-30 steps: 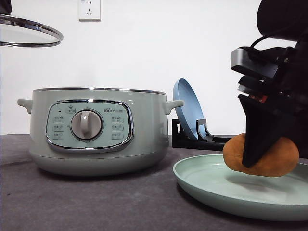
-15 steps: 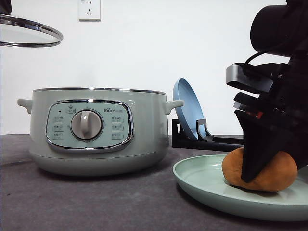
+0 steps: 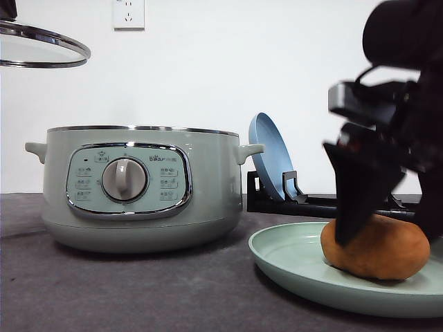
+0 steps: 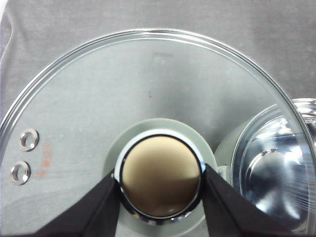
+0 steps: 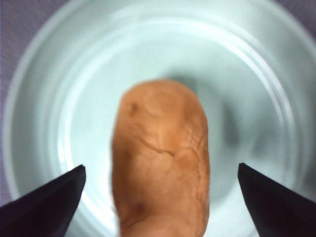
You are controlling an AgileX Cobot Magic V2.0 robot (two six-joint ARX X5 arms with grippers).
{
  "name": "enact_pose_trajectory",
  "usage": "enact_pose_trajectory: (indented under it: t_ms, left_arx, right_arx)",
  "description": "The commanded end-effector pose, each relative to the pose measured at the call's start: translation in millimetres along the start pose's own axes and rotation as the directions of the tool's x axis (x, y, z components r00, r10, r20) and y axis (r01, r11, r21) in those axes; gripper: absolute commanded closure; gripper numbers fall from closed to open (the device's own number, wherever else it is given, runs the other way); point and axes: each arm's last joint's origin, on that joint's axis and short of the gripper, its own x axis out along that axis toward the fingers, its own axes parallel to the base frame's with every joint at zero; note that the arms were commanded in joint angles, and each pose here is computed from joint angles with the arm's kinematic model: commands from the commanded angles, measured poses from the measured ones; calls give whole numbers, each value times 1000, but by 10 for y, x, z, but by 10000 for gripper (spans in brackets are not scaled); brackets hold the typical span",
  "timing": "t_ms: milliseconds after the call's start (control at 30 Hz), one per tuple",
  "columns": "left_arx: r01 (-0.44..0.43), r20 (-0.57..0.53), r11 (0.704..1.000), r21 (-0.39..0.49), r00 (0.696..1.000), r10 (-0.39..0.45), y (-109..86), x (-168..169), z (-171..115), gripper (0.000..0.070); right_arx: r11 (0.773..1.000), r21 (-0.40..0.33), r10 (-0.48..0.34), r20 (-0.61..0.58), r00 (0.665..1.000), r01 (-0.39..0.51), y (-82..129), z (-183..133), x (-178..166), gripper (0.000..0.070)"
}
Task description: Transfer potato from steamer to green plate
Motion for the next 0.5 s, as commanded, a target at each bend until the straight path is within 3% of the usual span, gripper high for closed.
enact_pose_trajectory:
  t_ms: [0,267,467]
  left_arx:
    - [-1,80,1000,-2,997,1,-1,-88,109,700]
    - [-1,80,1000,-2,997,1,-1,-88,109,700]
    - [-1,79,1000,-2,997,1,-1,-87,109,700]
  right_arx:
    - [1000,-8,6,27,1000,-6,56,87,-138,56]
    - [999,-29,21,114,993,-18,218,140,-848,53]
    - [998,-43,47,237,970,-38,332,8,-1468,0]
